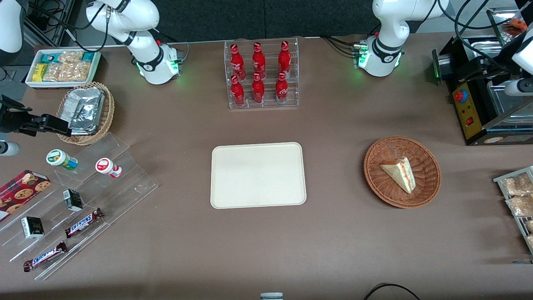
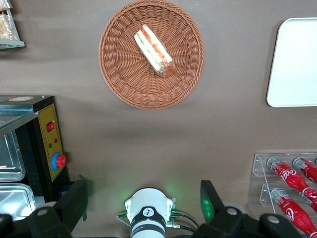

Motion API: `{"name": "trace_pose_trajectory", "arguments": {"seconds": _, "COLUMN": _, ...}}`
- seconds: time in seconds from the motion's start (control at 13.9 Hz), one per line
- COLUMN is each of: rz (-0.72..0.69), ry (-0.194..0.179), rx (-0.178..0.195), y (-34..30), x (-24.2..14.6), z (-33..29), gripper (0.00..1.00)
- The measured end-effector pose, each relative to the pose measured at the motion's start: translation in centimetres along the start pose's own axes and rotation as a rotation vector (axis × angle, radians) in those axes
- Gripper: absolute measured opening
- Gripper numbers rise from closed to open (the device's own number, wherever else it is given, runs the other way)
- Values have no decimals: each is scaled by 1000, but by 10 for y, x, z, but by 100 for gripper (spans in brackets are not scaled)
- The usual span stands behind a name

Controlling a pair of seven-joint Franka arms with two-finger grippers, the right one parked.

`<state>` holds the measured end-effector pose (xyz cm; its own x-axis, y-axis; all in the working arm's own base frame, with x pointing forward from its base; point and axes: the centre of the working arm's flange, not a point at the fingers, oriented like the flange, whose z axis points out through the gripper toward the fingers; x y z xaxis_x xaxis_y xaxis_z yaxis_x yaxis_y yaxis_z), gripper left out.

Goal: Place sandwich from basket to tray
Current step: 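Move the left gripper down over the wrapped sandwich in the wicker basket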

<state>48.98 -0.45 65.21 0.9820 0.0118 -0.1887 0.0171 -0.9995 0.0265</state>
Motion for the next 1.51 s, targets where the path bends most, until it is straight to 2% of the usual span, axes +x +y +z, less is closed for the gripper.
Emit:
{"name": "trace_pose_trajectory", "arguments": {"seconds": 0.36, "rz": -6, "ry": -6, "rx": 4, "y": -1, "x": 14, "z": 11, "gripper": 100}}
{"name": "trace_pose_trajectory", "arguments": {"seconds": 0.5, "rz": -63, "ry": -16, "rx": 7, "y": 0, "x": 33, "z": 28, "gripper": 100}}
{"name": "trace_pose_trajectory", "arguments": {"seconds": 0.58, "rz": -129, "ry": -9, "rx": 9, "y": 0, "x": 46, "z": 38, "gripper": 100}}
{"name": "trace_pose_trajectory", "arguments": {"seconds": 0.79, "rz": -375, "ry": 28, "rx": 6, "y": 4, "x": 80, "z": 84, "gripper": 100}}
{"name": "trace_pose_trajectory", "arguments": {"seconds": 1.08, "rz": -623, "ry": 82, "rx": -11, "y": 18, "x": 100, "z": 162, "gripper": 100}}
{"name": "trace_pose_trajectory", "arguments": {"seconds": 1.37, "rz": -731, "ry": 141, "rx": -39, "y": 29, "x": 103, "z": 224, "gripper": 100}}
{"name": "trace_pose_trajectory", "arguments": {"seconds": 1.51, "rz": -771, "ry": 158, "rx": -50, "y": 28, "x": 102, "z": 250, "gripper": 100}}
